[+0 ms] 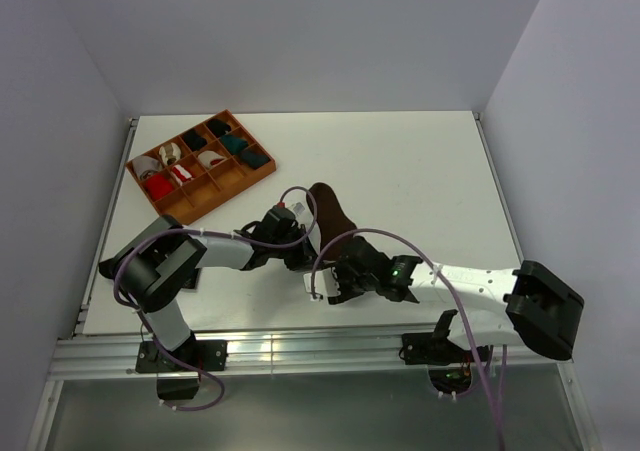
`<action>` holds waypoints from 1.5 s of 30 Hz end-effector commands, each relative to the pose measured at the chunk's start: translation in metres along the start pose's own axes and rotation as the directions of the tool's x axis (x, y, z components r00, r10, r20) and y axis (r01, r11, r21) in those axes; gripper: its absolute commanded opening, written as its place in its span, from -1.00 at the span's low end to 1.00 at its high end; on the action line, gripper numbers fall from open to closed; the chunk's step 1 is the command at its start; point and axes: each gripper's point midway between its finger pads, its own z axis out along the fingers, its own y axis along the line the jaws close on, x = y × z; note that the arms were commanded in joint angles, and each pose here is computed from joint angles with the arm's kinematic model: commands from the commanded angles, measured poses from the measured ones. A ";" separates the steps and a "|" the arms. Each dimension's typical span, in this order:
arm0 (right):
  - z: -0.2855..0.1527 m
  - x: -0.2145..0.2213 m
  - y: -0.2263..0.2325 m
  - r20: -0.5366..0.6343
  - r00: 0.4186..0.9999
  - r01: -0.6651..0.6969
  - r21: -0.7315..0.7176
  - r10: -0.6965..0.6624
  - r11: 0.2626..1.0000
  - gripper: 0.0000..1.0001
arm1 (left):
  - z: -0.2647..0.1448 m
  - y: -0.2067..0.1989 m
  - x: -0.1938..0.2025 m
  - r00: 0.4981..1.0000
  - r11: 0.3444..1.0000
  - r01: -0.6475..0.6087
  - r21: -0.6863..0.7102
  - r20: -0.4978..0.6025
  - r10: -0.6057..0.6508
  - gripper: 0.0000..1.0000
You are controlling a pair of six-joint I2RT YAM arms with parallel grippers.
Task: Roll the socks
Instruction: Roll the sock at the center of the board.
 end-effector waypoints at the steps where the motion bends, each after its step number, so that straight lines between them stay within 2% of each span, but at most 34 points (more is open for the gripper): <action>1: 0.003 -0.018 -0.021 0.024 0.999 0.025 0.051 -0.026 0.998 0.01 | 0.002 0.024 0.015 0.999 0.996 -0.004 -0.090 -0.045 0.000 -0.99; 18: 0.023 0.000 -0.033 -0.070 0.996 0.054 0.094 -0.048 0.994 -0.05 | 0.000 0.024 0.019 0.997 0.997 -0.027 -0.075 -0.067 0.022 -0.99; 32: 0.008 -0.018 -0.046 -0.013 0.999 0.045 0.124 -0.043 0.991 0.00 | -0.004 0.023 0.020 0.996 0.996 -0.045 -0.082 -0.077 0.039 -0.99; 45: 0.012 -0.005 -0.033 -0.053 0.997 0.057 0.071 -0.054 0.996 0.03 | -0.004 0.022 0.020 0.996 0.996 -0.042 -0.078 -0.081 0.036 -0.99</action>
